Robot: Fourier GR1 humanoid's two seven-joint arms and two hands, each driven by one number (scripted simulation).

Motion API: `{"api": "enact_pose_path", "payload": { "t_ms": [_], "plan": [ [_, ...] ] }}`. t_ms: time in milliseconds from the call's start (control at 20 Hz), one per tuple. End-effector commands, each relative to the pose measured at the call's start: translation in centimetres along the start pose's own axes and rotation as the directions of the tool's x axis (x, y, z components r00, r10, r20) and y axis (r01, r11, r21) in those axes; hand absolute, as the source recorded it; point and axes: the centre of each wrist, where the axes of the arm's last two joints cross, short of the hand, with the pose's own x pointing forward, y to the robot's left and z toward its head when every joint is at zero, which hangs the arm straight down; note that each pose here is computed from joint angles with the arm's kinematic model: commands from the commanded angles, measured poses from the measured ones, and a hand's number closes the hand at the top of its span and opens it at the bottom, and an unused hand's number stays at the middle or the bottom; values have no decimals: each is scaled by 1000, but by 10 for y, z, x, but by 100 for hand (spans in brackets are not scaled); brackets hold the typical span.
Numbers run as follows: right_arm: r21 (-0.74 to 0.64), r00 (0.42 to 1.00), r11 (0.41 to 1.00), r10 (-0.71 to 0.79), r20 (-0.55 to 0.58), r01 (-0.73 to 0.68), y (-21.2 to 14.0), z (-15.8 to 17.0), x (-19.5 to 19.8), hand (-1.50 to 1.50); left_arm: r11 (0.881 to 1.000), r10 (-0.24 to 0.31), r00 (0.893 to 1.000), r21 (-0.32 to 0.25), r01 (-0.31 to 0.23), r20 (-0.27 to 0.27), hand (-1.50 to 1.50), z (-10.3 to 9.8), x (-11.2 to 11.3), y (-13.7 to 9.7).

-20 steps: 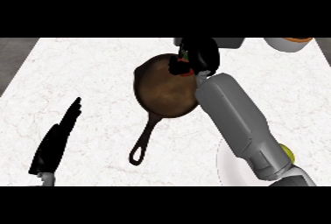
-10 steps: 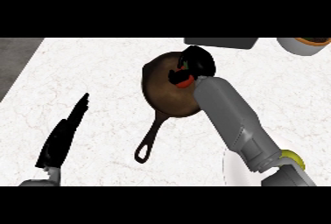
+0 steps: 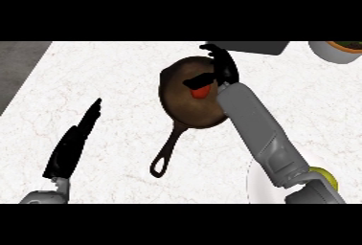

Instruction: Pick the bell pepper from the plate and place it in the pan

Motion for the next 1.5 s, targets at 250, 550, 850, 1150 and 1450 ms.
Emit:
{"api": "enact_pose_path", "payload": {
  "t_ms": [250,550,850,1150,1450],
  "plan": [
    [-300,963,916,-253,87,268,-11,-6,10,-150,1000,15,1000,27,-14,-18,0,3,-2,0],
    [-426,930,831,-358,80,357,-32,-12,-33,-150,997,24,999,71,-21,-40,0,10,-19,6],
    [-422,932,831,-332,146,362,-67,-12,-83,-150,994,21,997,110,-13,-75,0,16,-15,31],
    [-449,954,841,-264,144,301,-138,1,-153,-150,994,14,996,106,-5,-85,0,45,-46,20],
    [-418,956,860,-250,156,293,-177,28,-184,-150,991,28,995,132,-16,-94,0,41,-35,32]
  ]
}}
